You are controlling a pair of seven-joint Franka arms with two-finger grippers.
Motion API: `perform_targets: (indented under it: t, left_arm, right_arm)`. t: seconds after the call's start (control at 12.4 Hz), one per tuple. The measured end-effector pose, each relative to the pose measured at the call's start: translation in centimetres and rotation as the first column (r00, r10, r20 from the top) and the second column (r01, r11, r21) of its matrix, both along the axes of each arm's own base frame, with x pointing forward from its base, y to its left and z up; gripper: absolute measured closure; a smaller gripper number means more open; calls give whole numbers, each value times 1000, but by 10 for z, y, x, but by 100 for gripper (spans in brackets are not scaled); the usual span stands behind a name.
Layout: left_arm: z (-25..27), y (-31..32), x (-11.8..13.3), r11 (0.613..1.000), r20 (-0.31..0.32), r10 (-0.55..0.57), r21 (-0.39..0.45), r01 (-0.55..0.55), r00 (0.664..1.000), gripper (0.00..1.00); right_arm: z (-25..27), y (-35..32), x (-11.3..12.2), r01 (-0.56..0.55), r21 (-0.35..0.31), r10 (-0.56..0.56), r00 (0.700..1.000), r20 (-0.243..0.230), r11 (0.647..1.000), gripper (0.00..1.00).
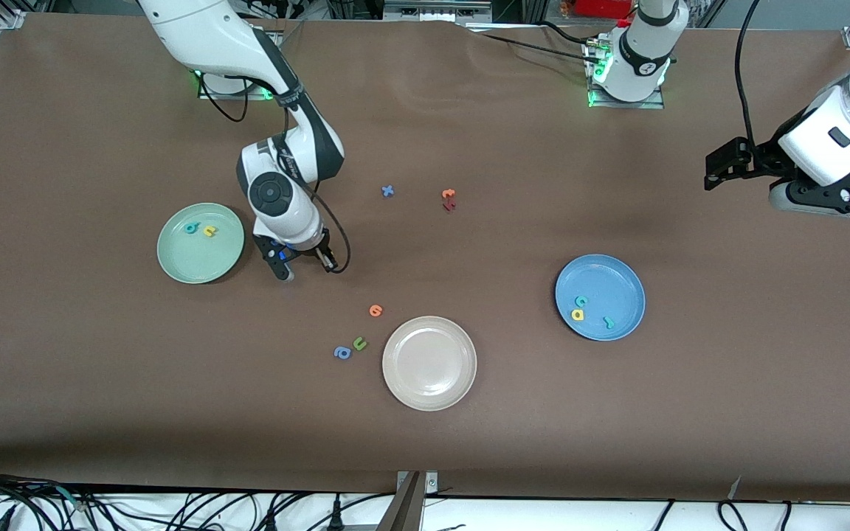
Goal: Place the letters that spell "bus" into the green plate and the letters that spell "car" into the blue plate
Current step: 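Carry the yellow s to the green plate and release it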
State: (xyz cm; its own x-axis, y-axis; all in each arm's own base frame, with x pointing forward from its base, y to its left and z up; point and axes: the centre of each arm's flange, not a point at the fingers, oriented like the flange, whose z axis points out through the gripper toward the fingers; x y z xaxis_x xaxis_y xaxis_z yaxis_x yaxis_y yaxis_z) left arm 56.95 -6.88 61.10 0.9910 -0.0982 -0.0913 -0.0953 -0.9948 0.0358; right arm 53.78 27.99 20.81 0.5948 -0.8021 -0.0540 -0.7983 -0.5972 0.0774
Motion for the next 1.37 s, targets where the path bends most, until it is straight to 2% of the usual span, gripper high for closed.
perform_targets:
  t: [0.16, 0.32, 0.48, 0.56, 0.73, 0.89, 1.05, 1.37]
  left_arm:
    - [0, 2, 0, 1000, -1, 3, 0, -3, 1000, 0]
    - [3, 5, 0, 1000, 4, 9, 0, -9, 1000, 0]
    - [9, 6, 1, 1000, 16, 11, -1, -11, 1000, 0]
    - [11, 6, 1, 1000, 20, 10, -2, -10, 1000, 0]
    - [12, 5, 0, 1000, 22, 9, -2, -9, 1000, 0]
    - [12, 5, 0, 1000, 23, 8, -2, -8, 1000, 0]
    - [12, 5, 0, 1000, 22, 8, -2, -8, 1000, 0]
    - [12, 5, 0, 1000, 22, 8, -2, -8, 1000, 0]
  right_arm:
    - [51, -36, 18, -56, -17, 54, 996, -75, 998, 74]
    - [100, -88, 27, -137, 2, 136, 982, -132, 991, 74]
    - [127, -158, 31, -232, 45, 236, 954, -185, 972, 74]
    - [130, -198, 33, -286, 69, 295, 935, -196, 956, 74]
    - [119, -275, 32, -373, 106, 387, 900, -203, 922, 74]
    - [90, -317, 31, -410, 105, 423, 887, -185, 906, 74]
    - [51, -316, 34, -413, 107, 425, 893, -150, 904, 74]
    - [10, -294, 36, -423, 102, 434, 889, -148, 901, 74]
